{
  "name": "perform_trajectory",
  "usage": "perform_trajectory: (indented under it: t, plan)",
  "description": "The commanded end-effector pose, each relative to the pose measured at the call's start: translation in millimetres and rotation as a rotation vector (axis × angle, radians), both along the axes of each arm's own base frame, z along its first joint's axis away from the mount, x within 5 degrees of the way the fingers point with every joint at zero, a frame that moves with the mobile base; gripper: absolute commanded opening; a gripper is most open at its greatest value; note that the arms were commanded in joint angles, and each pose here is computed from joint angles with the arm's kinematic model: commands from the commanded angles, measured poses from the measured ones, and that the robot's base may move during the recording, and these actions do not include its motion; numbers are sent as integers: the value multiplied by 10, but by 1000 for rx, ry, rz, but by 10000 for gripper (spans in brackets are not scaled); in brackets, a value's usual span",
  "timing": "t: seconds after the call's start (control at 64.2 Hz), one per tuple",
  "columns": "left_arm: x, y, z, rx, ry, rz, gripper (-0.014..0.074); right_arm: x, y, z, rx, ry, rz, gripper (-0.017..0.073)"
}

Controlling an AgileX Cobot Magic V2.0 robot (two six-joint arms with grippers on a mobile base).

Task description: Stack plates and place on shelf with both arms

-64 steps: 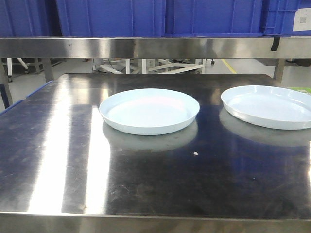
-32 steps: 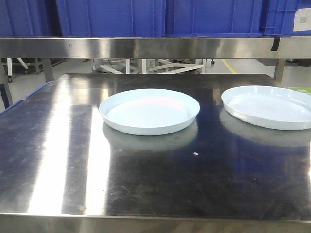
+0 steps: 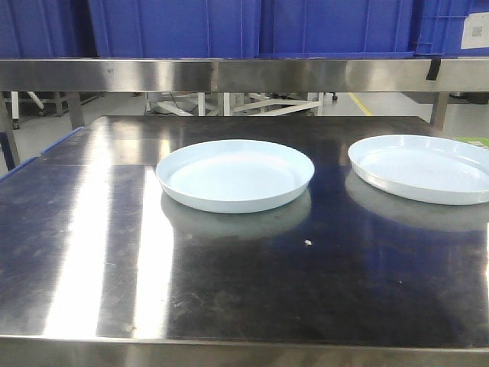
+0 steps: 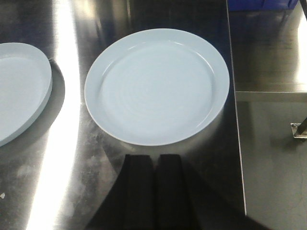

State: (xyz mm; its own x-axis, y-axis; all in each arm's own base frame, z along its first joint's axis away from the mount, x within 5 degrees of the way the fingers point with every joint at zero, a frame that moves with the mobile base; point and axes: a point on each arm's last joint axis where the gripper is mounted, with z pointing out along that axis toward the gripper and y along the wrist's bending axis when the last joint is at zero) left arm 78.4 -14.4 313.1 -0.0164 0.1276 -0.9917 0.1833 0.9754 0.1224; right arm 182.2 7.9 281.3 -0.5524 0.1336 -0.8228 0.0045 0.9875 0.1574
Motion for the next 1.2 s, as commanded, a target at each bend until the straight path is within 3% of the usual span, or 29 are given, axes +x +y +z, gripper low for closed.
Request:
perform_trajectory:
  t: [0.0,0.218,0.405,0.669,0.747,0.981,1.183]
  plan:
    - [-13,4,202,-28,-118,2,83,199,-15,216,-12,-66,-6,57]
    - [-13,4,202,-28,-118,2,83,571,-36,272,-7,23,-4,57]
    - [-13,4,202,-28,-118,2,83,853,-305,234,103,196,-98,57]
    - [-13,4,202,-28,-118,2,83,1267,-417,243,125,418,-51,64]
    - [-13,4,202,-28,-118,2,83,1441,-438,248,130,459,-35,112]
    - [-13,4,202,-28,-118,2,83,1910,-582,218,92,522,-31,383]
    - [-13,4,202,-28,-118,2,83,2232,-689,51,46,580,-45,399]
